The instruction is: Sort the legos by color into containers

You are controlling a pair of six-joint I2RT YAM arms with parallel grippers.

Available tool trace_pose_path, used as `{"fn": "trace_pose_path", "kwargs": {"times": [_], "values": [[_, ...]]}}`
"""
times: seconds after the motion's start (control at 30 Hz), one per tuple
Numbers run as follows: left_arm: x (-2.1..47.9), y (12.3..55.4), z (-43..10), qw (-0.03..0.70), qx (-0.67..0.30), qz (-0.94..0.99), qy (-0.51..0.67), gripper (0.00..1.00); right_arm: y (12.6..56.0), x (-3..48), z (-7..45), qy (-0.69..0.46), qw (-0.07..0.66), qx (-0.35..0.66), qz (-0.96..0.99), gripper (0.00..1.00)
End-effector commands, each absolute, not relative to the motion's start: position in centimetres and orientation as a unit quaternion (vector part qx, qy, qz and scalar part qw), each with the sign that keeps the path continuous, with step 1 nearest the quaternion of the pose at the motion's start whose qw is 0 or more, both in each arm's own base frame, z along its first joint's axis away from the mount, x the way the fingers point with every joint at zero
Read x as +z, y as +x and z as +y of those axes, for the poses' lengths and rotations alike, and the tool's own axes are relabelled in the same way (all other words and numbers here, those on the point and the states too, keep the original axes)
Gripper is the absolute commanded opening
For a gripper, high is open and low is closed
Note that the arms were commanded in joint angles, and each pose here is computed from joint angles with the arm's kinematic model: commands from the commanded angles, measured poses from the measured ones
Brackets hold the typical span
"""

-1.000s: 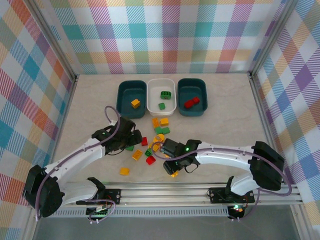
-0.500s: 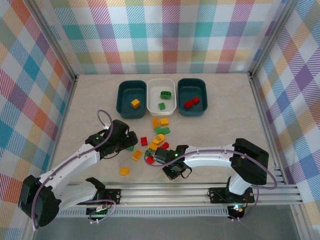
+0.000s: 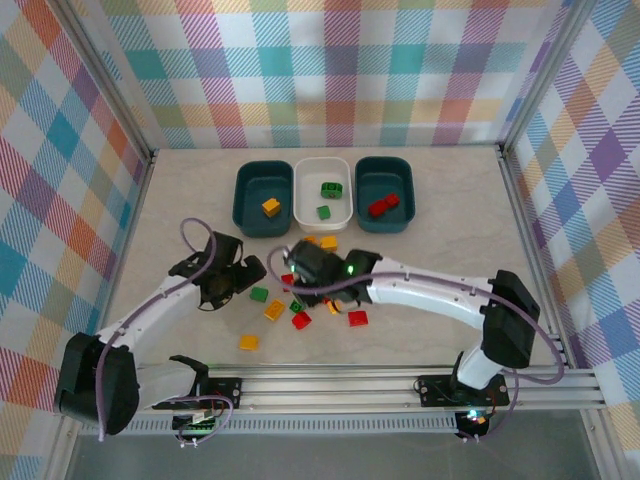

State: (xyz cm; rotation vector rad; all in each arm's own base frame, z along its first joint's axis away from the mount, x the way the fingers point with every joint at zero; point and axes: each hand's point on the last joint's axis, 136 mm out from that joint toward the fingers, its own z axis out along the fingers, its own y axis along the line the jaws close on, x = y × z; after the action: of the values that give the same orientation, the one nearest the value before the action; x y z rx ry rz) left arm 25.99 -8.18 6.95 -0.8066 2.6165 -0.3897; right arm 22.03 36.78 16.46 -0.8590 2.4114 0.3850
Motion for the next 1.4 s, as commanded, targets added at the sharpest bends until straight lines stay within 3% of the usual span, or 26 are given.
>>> {"fn": "trace_pose_path", "kwargs": {"times": [0.0, 0.37, 0.67, 0.73, 0.83, 0.9, 1.13, 1.37], "values": [[5.9, 25.6, -8.9, 0.137, -0.216, 0.913, -0.319, 1.0, 27.8, 17.7, 39.0, -0.317, 0.318, 0.17, 0.877, 0.26], [5.1, 23.1, -8.4, 0.116, -0.244, 0.904, -0.332, 1.0, 40.9, 15.5, 44.6, -0.294, 0.34, 0.191, 0.873, 0.27], [6.4, 22.5, -8.7, 0.124, -0.257, 0.906, -0.312, 1.0, 45.3, 12.4, 45.4, -0.284, 0.327, 0.177, 0.884, 0.27], [6.8, 22.5, -8.8, 0.128, -0.26, 0.906, -0.307, 1.0, 45.7, 11.8, 45.3, -0.285, 0.32, 0.174, 0.887, 0.31], [7.1, 22.6, -8.9, 0.129, -0.264, 0.907, -0.301, 1.0, 45.6, 11.8, 45.2, -0.287, 0.311, 0.17, 0.89, 0.48], [7.2, 22.6, -8.8, 0.13, -0.262, 0.908, -0.3, 1.0, 45.5, 13.1, 45.1, -0.286, 0.321, 0.173, 0.886, 0.54], [7.6, 22.7, -8.6, 0.14, -0.257, 0.908, -0.3, 1.0, 42.4, 19.2, 42.5, -0.232, 0.37, 0.163, 0.885, 0.55], [8.3, 22.8, -7.0, 0.175, -0.225, 0.905, -0.317, 1.0, 31.0, 12.6, 41.6, -0.234, 0.286, 0.118, 0.922, 0.61]]}}
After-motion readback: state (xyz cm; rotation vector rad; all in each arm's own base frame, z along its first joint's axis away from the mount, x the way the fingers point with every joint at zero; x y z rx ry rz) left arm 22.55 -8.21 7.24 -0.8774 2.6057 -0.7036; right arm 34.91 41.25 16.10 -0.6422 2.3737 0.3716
